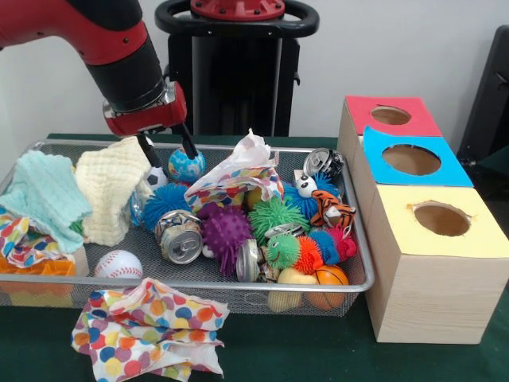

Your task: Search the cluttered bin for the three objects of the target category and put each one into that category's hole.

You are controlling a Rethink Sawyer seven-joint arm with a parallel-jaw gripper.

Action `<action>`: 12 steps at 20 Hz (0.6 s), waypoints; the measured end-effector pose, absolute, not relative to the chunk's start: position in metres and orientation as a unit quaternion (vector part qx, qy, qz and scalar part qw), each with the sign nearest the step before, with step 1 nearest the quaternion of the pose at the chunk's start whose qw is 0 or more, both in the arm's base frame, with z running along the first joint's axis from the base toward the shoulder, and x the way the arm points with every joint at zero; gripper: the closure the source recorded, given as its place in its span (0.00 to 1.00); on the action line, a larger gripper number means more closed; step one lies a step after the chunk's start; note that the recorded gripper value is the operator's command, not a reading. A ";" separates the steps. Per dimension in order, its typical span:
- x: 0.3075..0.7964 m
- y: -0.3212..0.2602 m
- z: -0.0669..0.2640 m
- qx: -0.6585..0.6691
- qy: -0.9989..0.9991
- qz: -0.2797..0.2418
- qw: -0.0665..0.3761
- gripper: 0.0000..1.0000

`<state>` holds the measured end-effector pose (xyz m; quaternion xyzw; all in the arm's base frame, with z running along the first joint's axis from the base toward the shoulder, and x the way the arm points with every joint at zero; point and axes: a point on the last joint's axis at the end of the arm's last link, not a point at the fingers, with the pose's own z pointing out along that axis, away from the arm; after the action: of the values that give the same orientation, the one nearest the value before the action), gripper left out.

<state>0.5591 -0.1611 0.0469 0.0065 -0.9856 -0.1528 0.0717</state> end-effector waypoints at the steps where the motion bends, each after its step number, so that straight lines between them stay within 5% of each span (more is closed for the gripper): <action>1: 0.559 -0.161 0.047 0.007 -0.986 -0.153 0.072 0.00; 12: 0.549 -0.165 0.030 -0.008 -0.981 -0.176 0.080 0.00</action>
<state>0.5490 -0.1650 0.0300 -0.0083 -0.9811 -0.1757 0.0801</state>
